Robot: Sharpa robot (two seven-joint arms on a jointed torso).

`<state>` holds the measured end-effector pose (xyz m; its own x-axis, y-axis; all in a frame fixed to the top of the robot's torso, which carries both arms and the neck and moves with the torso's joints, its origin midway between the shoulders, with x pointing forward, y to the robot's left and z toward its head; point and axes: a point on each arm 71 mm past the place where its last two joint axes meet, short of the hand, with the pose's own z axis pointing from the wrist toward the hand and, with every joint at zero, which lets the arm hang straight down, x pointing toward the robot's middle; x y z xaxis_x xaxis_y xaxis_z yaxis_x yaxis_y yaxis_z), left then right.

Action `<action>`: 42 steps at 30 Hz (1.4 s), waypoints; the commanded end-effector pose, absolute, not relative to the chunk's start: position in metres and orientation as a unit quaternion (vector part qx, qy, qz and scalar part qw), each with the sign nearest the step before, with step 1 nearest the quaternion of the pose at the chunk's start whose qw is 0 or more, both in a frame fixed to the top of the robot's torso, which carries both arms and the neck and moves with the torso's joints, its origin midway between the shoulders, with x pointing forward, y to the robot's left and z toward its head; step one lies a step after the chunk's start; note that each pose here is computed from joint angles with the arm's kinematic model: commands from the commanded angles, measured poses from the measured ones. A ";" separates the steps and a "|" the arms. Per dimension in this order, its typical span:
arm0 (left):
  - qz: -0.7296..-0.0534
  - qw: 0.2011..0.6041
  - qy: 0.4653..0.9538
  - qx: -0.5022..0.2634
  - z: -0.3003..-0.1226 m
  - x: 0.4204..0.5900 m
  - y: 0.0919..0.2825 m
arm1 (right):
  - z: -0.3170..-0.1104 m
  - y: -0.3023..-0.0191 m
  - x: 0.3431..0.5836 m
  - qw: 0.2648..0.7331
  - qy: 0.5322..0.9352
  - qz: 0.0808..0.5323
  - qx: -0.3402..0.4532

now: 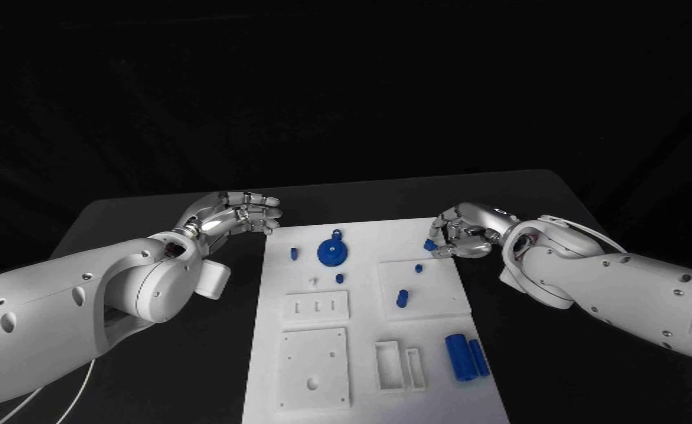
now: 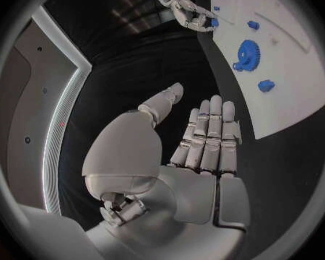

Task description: Assemble the parts on the task board

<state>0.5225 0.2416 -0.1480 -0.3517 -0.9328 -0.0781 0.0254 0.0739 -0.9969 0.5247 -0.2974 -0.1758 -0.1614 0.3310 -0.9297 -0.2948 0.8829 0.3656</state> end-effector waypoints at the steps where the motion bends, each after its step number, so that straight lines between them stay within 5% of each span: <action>1: -0.573 0.419 0.597 -0.373 -0.147 0.522 0.240 | -0.177 -0.296 0.525 0.651 0.721 0.237 0.007; 42: -0.571 0.420 0.598 -0.374 -0.148 0.524 0.240 | -0.184 -0.291 0.525 0.653 0.724 0.224 -0.013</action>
